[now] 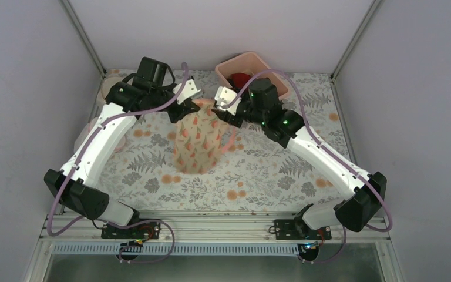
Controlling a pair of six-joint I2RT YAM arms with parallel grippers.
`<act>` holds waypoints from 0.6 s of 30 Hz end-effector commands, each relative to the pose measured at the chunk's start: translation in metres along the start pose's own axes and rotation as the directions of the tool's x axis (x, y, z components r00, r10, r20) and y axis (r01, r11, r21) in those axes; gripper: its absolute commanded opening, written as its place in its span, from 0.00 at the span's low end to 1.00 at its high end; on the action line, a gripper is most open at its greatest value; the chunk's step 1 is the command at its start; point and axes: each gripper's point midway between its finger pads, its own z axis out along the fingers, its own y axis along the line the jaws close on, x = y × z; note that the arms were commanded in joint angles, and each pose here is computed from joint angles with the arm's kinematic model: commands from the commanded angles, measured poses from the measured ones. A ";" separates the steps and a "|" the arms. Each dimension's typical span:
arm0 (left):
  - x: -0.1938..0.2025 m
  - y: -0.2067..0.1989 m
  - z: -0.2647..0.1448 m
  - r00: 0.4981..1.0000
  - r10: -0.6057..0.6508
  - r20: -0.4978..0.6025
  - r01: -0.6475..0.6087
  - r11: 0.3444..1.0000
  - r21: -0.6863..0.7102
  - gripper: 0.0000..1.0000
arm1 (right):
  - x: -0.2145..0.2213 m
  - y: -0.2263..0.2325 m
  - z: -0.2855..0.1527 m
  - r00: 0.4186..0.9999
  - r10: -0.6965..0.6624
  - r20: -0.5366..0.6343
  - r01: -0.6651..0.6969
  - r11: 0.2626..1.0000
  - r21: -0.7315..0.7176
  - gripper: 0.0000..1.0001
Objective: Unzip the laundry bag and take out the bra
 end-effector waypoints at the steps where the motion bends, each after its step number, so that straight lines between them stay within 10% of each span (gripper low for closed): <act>1: -0.019 0.021 -0.020 0.981 -0.149 0.126 0.155 0.987 -0.042 0.02 | -0.021 -0.042 -0.005 0.996 0.056 0.065 -0.068 0.980 0.188 0.73; 6: 0.016 0.130 -0.091 0.776 -0.522 0.354 0.623 0.719 -0.308 0.02 | -0.028 -0.055 -0.014 0.983 0.143 0.119 -0.169 0.953 0.251 0.89; 13: 0.051 0.161 -0.136 0.309 -0.813 0.493 0.933 0.361 0.011 0.02 | -0.046 0.040 0.012 0.945 0.039 0.324 -0.074 0.992 0.097 1.00; 18: 0.032 0.162 -0.150 0.221 -0.841 0.494 0.949 0.303 0.090 0.02 | -0.051 0.055 0.050 0.926 0.016 0.378 -0.066 0.991 0.119 1.00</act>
